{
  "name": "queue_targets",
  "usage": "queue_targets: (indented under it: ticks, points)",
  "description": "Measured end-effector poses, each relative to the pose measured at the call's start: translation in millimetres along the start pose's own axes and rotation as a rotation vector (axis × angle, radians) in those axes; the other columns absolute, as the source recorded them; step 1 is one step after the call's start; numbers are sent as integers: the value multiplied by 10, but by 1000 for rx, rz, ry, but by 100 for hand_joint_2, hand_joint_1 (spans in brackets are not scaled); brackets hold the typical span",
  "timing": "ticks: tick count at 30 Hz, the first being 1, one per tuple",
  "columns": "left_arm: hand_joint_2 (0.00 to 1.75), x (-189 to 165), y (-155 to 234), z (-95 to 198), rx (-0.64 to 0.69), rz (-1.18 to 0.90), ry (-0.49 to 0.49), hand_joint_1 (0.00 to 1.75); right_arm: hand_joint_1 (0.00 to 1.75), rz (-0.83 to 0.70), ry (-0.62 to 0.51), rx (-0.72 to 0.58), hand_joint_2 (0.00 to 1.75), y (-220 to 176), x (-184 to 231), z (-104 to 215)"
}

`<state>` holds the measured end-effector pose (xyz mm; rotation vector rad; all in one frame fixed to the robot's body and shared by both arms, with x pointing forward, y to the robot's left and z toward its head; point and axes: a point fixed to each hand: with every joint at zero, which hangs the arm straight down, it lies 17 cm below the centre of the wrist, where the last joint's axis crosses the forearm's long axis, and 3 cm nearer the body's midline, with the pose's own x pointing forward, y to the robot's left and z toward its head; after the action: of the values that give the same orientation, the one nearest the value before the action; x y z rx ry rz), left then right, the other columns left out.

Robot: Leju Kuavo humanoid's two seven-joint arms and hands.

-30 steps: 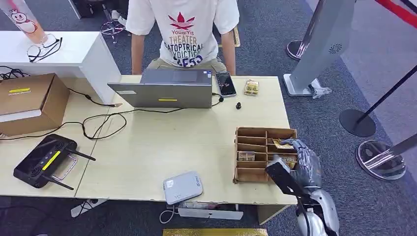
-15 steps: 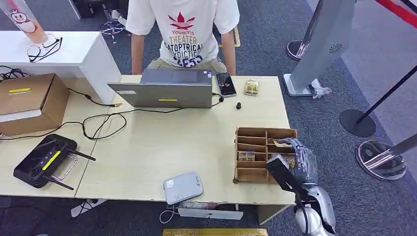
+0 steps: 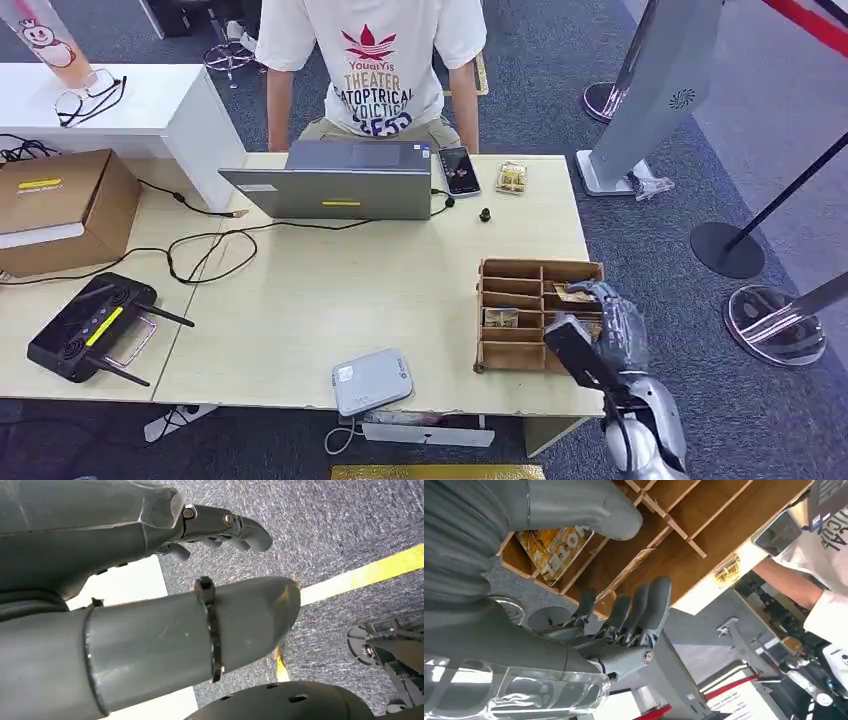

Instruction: Pass the card to the sensor for recognition and then transmit it.

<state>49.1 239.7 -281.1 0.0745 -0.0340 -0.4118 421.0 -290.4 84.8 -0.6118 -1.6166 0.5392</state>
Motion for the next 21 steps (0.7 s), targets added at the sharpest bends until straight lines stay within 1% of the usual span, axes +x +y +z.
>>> queue_targets:
  ticks: [18, 19, 20, 21]
  points:
    - [0, -5, 29, -5, 4, 7, -4, 0, 96, -2, 4, 10, 175, 33, -26, 12]
    - [0, -5, 29, -5, 4, 7, -5, 0, 103, -2, 4, 10, 175, 33, -27, 12]
    - [0, -4, 29, -5, 4, 7, -5, 0, 115, 0, 5, 10, 175, 30, -31, 13]
    - [0, -4, 31, -5, 5, 7, -5, 0, 122, -1, 7, 9, 175, 27, -36, 14]
